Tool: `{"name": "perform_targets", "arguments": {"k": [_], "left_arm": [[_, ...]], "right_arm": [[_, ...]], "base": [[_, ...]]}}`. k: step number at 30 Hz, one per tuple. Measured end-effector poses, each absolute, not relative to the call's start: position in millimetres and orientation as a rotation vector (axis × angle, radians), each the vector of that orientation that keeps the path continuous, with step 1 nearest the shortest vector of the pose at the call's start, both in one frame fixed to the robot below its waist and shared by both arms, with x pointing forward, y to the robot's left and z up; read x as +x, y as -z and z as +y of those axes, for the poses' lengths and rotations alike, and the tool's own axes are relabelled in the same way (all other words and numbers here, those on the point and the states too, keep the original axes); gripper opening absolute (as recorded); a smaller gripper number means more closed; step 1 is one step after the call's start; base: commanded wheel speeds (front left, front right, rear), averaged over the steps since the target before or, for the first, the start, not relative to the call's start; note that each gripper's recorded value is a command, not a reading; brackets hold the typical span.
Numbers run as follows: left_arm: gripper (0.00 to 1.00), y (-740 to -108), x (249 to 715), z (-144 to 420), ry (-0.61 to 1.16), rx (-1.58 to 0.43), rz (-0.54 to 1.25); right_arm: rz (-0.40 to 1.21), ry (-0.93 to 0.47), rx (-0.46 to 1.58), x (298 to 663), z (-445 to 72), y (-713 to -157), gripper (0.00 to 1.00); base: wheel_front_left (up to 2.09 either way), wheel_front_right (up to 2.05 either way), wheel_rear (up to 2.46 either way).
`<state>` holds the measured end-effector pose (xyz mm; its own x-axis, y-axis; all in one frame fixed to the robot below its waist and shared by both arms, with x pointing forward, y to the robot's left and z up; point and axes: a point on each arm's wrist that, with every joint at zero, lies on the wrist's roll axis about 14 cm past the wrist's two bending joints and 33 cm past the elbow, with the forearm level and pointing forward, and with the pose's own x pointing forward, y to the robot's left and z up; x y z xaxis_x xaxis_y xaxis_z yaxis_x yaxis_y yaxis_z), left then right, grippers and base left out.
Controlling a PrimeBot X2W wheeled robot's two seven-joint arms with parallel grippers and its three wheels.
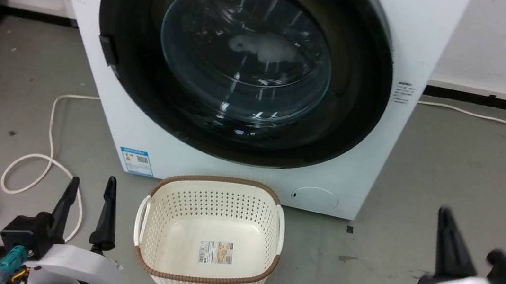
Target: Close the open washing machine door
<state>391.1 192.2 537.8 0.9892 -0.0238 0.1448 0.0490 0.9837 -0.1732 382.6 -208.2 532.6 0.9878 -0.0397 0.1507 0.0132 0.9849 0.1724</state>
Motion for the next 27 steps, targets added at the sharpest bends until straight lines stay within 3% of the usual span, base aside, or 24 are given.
{"name": "perform_targets", "arguments": {"k": [8, 10, 27], "left_arm": [[1.0, -533.9, 390.1, 179.1, 0.076, -0.156, -0.112], [1.0, -532.3, 389.7, 177.5, 0.081, -0.149, -0.104], [1.0, -519.0, 386.9, 177.2, 0.083, -0.1, -0.039]], "right_arm": [[-0.035, 0.01, 0.19, 354.7, -198.4, -497.3, 0.0], [-0.019, 0.008, 0.19, 352.2, -197.5, -493.4, 1.0], [-0.021, -0.016, 0.192, 353.2, -189.8, -496.0, 1.0]], "base": [[0.0, 0.0, 0.0], [0.0, 0.0, 0.0], [0.0, 0.0, 0.0]]}}
